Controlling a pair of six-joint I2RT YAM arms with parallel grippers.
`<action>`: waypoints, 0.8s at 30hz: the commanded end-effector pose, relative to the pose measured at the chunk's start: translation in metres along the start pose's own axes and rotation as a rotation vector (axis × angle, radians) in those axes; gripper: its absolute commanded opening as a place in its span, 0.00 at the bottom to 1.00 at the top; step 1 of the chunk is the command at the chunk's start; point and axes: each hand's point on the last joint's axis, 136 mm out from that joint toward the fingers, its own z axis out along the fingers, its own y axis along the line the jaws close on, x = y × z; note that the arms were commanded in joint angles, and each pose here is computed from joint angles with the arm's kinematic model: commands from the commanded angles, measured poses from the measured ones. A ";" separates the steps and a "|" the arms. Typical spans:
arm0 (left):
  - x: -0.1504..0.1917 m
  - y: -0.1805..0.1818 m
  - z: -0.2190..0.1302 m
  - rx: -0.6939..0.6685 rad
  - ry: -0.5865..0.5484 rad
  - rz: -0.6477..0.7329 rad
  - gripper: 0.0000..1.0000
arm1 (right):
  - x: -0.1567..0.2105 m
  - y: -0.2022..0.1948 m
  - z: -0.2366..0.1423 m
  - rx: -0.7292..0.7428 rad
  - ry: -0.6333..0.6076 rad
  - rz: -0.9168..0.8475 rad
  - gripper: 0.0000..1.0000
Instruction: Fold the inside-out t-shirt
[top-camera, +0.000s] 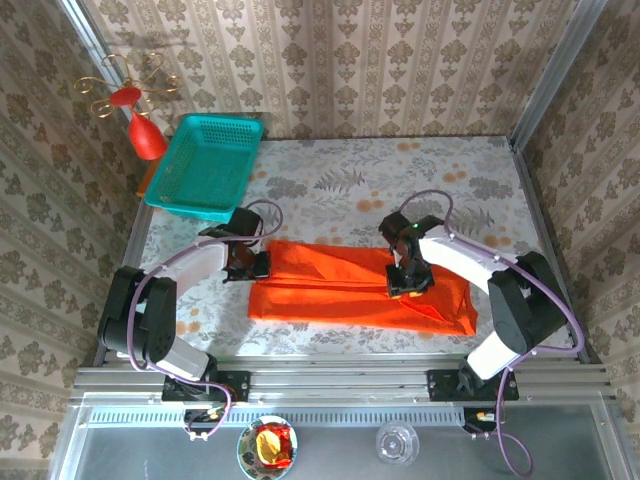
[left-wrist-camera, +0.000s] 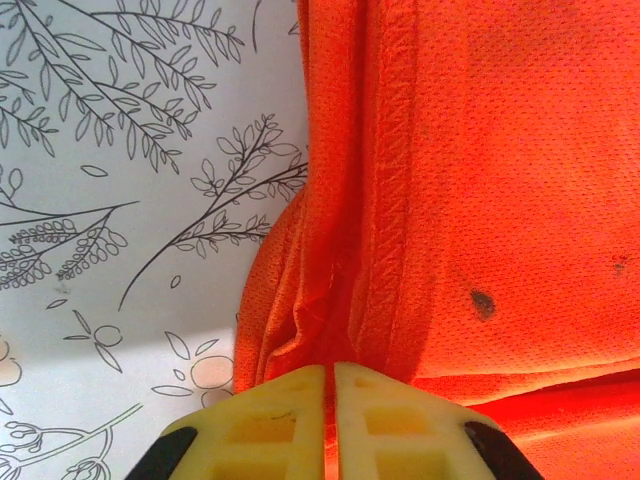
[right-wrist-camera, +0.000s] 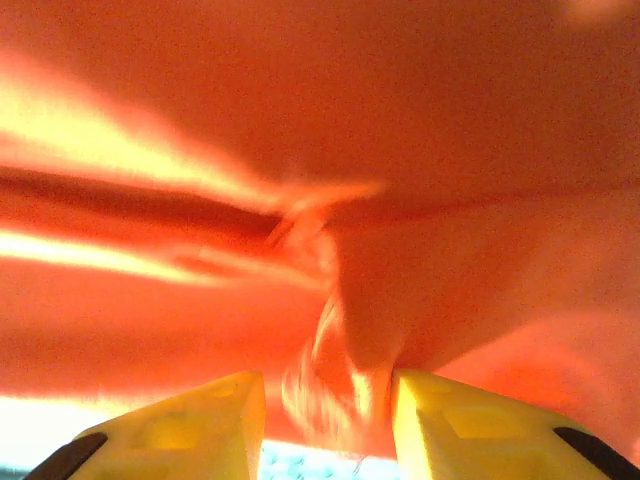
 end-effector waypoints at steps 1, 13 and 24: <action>0.000 -0.003 -0.010 0.008 -0.015 -0.005 0.13 | 0.035 0.016 -0.008 -0.066 0.091 0.008 0.38; -0.014 -0.004 -0.028 0.017 -0.072 -0.004 0.18 | -0.019 -0.007 -0.023 0.020 -0.142 0.100 0.24; -0.065 -0.011 -0.037 -0.017 -0.106 0.066 0.29 | -0.004 -0.004 0.021 -0.035 -0.075 0.131 0.19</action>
